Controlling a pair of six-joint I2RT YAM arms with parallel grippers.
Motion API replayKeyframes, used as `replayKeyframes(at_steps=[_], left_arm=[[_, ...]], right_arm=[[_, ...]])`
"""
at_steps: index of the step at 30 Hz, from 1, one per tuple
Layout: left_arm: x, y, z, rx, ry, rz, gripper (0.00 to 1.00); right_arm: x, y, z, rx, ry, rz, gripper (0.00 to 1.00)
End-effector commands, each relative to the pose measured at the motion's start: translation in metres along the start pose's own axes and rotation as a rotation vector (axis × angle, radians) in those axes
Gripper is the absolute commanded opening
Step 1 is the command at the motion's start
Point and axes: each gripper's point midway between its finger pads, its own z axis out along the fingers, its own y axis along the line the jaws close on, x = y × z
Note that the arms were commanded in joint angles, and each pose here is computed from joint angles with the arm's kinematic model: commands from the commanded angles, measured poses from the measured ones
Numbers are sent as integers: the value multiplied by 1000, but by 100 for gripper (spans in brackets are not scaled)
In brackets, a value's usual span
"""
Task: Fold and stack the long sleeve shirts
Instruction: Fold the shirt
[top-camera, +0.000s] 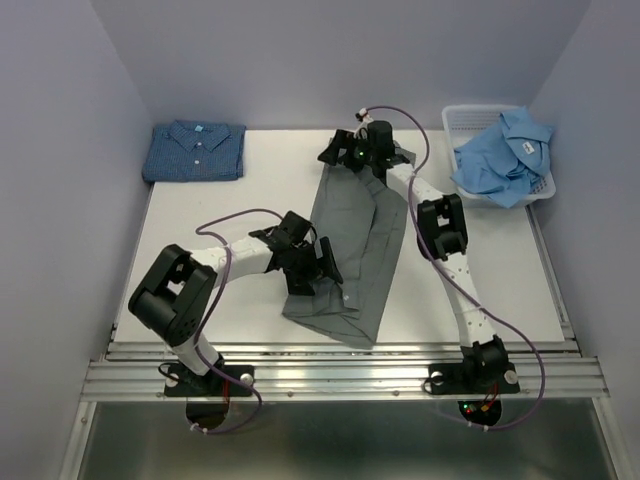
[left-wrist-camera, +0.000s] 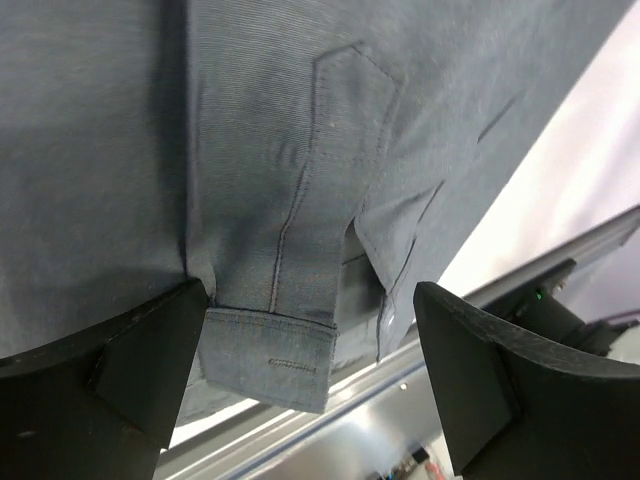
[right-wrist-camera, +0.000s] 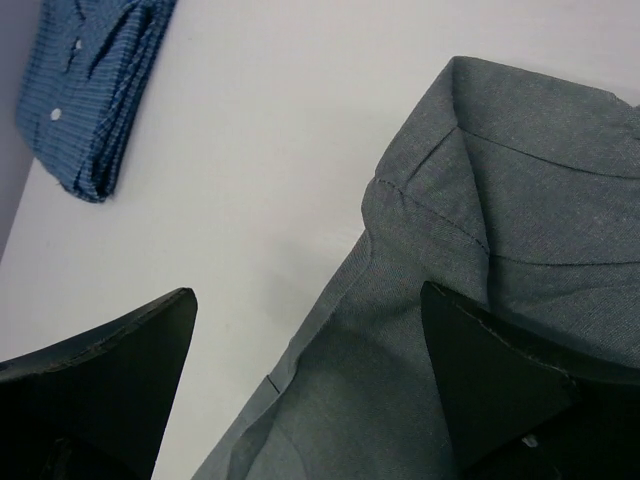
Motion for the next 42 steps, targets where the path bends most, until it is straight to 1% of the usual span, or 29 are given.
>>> replayKeyframes(at_steps=[1,2,4,6,9,10,11,12,13,14,16,17,19,20,21,23,24,25,26,27,28,29,30,31,32,34,35,37,42], left_arm=[[35,0,11,-19,115,-40,99],[40,-1,14,-21,127,-42,99],[54,-1,23,-30,156,-21,99],[60,-3,30,-32,161,6,99],[47,-19,26,-13,109,54,99],[42,-23,23,-14,88,67,99],[28,-41,16,5,44,91,99],[19,-43,7,-21,1,126,99],[12,-48,0,-27,-31,145,99],[0,-55,-11,-49,-79,161,99],[-8,-64,-30,-39,-130,207,99],[-10,-63,-38,-52,-147,215,99],[-7,-65,-57,-32,-178,227,99],[0,-52,-58,-55,-169,216,99],[3,-46,-70,-59,-195,209,99],[11,-34,-77,-65,-206,180,99],[21,-15,-74,-89,-187,160,99],[26,-15,-82,-56,-200,155,99],[38,2,-76,-75,-172,137,99],[43,6,-75,-58,-165,130,99],[48,8,-76,-44,-160,126,99],[56,20,-70,-53,-138,119,99],[60,24,-67,-53,-128,110,99],[63,28,-64,-54,-118,104,99],[70,32,-58,-36,-90,107,99],[74,36,-49,-29,-71,109,99],[75,37,-44,-18,-67,110,99],[78,38,-38,-18,-42,123,99],[75,42,-28,-25,-52,129,99]], right_arm=[[124,-9,29,-27,251,154,100],[128,2,33,-57,259,187,100],[121,6,41,-88,215,221,100],[114,9,44,-103,193,212,100],[84,24,36,-109,150,156,100],[55,40,27,-109,108,122,100],[59,36,26,-94,119,111,100],[27,58,10,-111,81,49,100],[10,70,1,-120,57,26,100],[-21,96,-21,-143,12,-27,100],[-52,116,-46,-131,-39,-73,100],[-73,136,-73,-130,-68,-112,100],[-88,149,-102,-102,-98,-124,100],[-91,147,-115,-53,-117,-127,100],[-84,146,-142,-4,-112,-121,100],[-75,122,-168,146,-144,-102,100],[-33,93,-177,229,-72,-88,100],[-39,103,-206,245,-112,-91,100],[-29,92,-221,307,-121,-66,100],[-11,86,-235,336,-93,-45,100],[35,66,-248,390,-7,-4,100],[45,73,-278,412,2,49,100],[62,72,-293,430,27,89,100],[79,70,-307,444,47,125,100],[115,71,-333,435,86,184,100],[149,73,-357,430,127,253,100],[181,79,-375,392,180,309,100],[207,92,-390,330,253,344,100],[265,92,-425,343,430,406,100]])
